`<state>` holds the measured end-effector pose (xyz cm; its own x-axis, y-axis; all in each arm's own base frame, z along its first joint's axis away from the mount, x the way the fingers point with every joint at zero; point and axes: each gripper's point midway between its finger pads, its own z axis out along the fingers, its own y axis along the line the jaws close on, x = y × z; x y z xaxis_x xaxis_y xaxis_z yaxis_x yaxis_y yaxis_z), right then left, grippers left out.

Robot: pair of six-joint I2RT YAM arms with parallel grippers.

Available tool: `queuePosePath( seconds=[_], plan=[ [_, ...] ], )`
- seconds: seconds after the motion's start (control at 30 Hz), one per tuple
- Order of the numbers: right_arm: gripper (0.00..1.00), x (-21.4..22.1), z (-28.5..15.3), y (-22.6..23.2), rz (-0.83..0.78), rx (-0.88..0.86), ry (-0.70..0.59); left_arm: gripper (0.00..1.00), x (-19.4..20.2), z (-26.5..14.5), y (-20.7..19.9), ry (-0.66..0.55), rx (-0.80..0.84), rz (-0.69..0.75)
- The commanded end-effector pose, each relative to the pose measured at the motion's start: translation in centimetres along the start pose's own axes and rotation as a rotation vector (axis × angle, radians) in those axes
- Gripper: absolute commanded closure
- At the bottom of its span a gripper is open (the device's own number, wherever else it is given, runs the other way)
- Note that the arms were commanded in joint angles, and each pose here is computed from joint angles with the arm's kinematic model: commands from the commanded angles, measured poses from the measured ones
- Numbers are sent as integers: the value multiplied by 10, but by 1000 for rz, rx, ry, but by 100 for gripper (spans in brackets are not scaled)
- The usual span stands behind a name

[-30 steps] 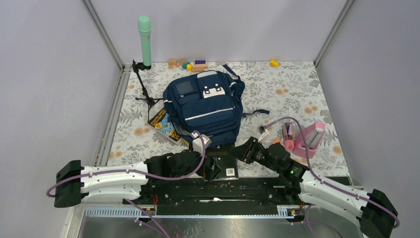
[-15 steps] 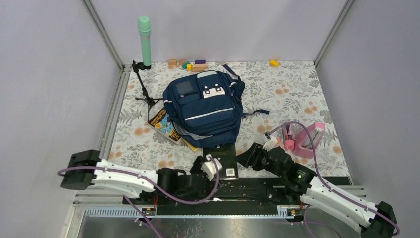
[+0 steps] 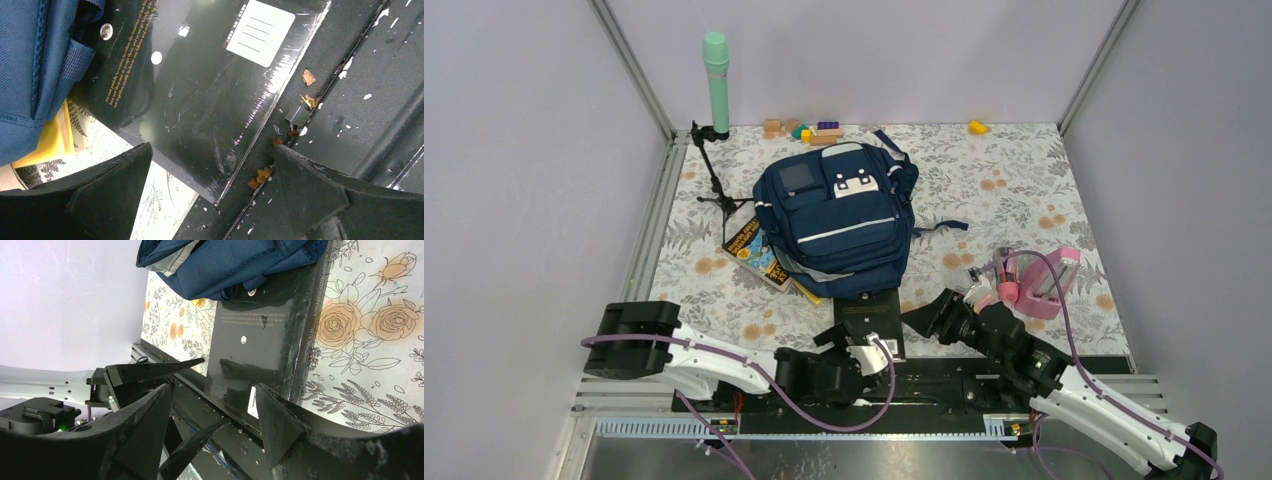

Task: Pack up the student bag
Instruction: Pick up the book from the center of the board.

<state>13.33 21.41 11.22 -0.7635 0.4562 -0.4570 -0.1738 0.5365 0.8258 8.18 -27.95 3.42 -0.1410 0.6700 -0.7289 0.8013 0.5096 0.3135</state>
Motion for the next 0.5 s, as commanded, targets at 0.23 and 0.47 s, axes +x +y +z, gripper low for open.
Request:
queuePosePath(
  seconds=[0.23,0.47],
  plan=[
    [30,-10,-1,5,30,-24,-56,1,-20,22,-16,-1,-8,117],
    [30,-11,0,6,30,-32,-64,1,-8,32,-28,69,38,160]
  ],
)
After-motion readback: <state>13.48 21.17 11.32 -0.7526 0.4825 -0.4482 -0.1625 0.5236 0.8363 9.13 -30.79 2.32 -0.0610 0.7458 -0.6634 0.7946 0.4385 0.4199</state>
